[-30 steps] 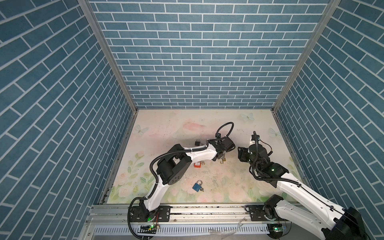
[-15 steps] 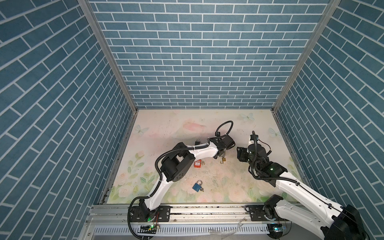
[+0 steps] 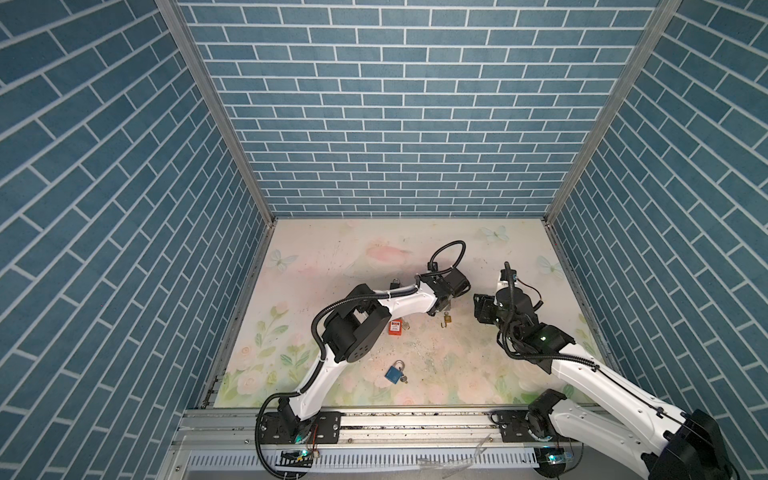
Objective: Lock with the key
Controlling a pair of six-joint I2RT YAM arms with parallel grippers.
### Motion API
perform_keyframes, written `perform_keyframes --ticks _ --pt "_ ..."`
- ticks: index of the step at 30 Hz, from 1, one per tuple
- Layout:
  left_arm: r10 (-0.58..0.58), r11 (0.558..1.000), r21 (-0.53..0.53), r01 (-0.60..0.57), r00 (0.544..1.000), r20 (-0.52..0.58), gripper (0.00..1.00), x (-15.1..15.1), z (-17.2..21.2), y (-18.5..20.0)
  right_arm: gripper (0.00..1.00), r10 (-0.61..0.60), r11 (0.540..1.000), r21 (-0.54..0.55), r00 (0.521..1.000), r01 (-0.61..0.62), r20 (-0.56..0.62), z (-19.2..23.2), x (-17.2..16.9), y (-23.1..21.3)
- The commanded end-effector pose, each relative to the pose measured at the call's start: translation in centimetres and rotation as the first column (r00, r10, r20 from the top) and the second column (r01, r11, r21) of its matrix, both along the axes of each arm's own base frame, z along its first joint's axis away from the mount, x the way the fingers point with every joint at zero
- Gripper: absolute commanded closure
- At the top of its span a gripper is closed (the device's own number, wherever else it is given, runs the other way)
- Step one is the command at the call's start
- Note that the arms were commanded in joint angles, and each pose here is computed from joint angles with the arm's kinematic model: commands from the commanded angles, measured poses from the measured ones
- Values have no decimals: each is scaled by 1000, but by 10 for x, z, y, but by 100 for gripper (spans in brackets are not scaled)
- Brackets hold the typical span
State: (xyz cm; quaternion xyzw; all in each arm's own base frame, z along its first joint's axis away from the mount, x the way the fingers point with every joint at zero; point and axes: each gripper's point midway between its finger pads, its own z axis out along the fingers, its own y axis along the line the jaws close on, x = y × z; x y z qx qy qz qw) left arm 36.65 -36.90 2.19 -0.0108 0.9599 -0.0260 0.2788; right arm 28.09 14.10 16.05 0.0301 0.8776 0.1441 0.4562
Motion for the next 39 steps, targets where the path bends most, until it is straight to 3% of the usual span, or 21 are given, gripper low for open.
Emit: perform_keyframes --ticks 1,8,16,20,23,27,32,35,37,39 --pt "42 996 77 -38 998 -55 47 -6 -27 19 43 -13 1000 26 1000 12 25 13 4 1" --pt "31 996 88 -25 998 -62 56 -7 -31 19 43 -14 1000 26 999 13 29 15 4 0" --pt "-43 996 70 46 998 -50 81 -5 -23 12 43 4 1000 15 1000 -4 9 10 4 4" --pt "-182 983 24 181 983 37 88 -1 7 -5 43 29 1000 3 1000 -29 8 18 4 7" --pt "-282 959 26 282 946 157 91 2 46 -8 43 63 998 11 997 -64 35 35 3 10" --pt "-409 909 69 411 851 328 91 -1 104 -2 43 110 992 60 991 -115 78 66 -4 11" --pt "-565 810 159 565 677 473 91 -25 157 12 41 223 960 148 968 -239 113 100 -24 21" --pt "-652 717 207 666 536 537 91 -53 177 20 41 357 905 202 926 -375 122 114 -45 39" --pt "-710 631 247 736 419 566 90 -76 190 24 41 475 838 242 872 -489 120 120 -64 55" --pt "-740 568 276 776 334 583 90 -94 198 29 41 565 773 280 819 -569 104 121 -79 67"
